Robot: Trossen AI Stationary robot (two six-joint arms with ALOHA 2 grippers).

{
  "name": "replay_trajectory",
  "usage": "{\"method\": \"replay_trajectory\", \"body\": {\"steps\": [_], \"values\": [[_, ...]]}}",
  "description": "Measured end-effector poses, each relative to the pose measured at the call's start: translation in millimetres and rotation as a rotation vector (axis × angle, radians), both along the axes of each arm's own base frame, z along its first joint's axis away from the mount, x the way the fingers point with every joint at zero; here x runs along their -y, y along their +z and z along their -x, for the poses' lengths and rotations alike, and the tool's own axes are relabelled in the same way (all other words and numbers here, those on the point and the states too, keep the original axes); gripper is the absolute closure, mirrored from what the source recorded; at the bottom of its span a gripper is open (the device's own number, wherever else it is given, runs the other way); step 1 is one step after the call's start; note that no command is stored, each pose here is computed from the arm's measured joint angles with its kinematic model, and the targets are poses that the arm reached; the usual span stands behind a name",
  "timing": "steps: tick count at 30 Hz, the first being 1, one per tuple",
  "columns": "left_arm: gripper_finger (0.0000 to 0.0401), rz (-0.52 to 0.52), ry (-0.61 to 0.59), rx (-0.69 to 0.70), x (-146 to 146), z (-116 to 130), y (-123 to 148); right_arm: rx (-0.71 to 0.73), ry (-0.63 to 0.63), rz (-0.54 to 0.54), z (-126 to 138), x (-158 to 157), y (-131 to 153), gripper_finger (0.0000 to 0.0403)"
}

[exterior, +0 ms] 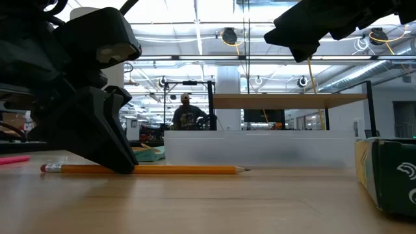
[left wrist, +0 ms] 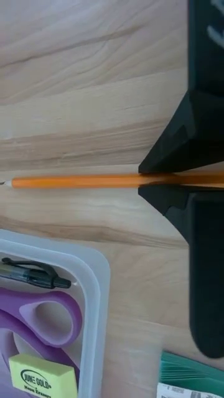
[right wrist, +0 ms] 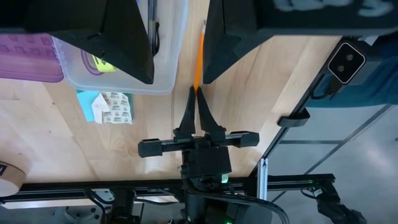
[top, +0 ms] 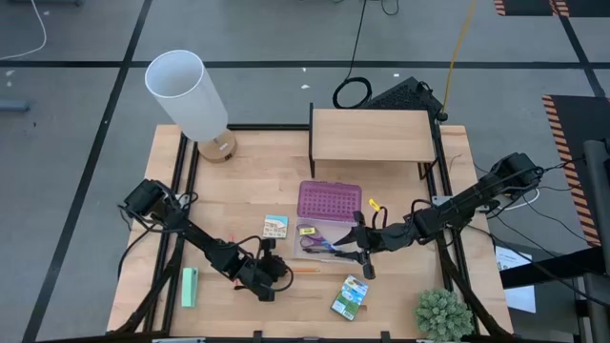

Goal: Pack school essentials
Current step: Put the orange pencil into the purple supply box

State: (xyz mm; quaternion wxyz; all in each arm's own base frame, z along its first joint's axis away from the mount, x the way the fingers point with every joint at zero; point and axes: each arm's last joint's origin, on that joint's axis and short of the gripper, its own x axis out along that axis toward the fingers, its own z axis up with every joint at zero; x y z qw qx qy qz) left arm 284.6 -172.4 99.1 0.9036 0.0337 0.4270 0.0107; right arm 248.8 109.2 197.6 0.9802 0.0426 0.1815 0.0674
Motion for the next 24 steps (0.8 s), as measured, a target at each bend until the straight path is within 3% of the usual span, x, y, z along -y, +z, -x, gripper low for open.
{"method": "replay_trajectory", "body": {"steps": [24], "values": [[0.0368, 0.079, -0.024, 0.049, 1, 1, 25, -0.003, -0.023, 0.000, -1, 0, -2, 0.0273]]}}
